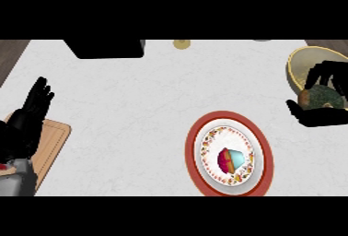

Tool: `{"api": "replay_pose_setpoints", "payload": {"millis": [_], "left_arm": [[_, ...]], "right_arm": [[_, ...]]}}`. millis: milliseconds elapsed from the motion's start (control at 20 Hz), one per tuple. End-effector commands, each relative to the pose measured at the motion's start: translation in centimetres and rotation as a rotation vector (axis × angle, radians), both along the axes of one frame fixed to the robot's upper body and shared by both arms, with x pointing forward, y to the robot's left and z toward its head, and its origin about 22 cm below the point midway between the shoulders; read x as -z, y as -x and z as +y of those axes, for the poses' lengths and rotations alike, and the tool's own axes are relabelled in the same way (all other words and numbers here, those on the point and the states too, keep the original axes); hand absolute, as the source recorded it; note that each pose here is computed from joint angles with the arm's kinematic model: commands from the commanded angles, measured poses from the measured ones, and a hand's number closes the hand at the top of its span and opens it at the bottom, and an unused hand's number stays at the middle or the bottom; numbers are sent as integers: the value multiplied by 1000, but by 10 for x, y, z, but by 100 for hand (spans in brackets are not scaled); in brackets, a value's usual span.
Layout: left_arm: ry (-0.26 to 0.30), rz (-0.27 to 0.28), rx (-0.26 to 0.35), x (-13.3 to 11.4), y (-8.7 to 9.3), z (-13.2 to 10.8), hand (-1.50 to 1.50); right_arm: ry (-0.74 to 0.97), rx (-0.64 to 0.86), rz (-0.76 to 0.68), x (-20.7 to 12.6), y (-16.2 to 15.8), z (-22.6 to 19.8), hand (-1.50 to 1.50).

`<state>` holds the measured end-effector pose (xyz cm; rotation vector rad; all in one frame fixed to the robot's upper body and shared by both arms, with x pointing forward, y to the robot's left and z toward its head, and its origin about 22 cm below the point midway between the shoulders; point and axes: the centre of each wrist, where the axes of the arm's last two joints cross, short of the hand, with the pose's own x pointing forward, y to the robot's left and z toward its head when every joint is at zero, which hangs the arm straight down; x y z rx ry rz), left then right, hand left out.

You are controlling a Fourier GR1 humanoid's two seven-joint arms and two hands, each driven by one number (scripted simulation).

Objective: Pick the squash from the plate and place it in the bowl

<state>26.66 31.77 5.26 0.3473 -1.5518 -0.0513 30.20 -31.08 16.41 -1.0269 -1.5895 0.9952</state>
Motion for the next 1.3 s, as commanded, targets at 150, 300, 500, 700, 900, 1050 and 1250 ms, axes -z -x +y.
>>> {"api": "replay_pose_setpoints", "payload": {"millis": [150, 300, 500, 700, 900, 1050, 1250], "left_arm": [[-6, -11, 26, -11, -3, -13, 0], [-15, -12, 30, -12, 4, 6, 0], [-5, -21, 55, -12, -13, -37, 0], [-4, -30, 35, -5, -19, -18, 0], [4, -35, 49, 13, 4, -28, 0], [7, -33, 61, -6, -17, -10, 0], [-8, -32, 68, -20, -28, -23, 0]], "right_arm": [[-137, 119, -83, -64, 15, -43, 150], [-165, 158, -90, -63, 1, -65, 150], [-252, 145, -70, -40, -26, -91, 150], [-254, 146, -41, -26, -41, -122, 150], [-243, 159, -18, 12, -60, -122, 150], [-252, 165, -30, 29, -66, -139, 150], [-274, 157, -47, 26, -74, -152, 150]]}}
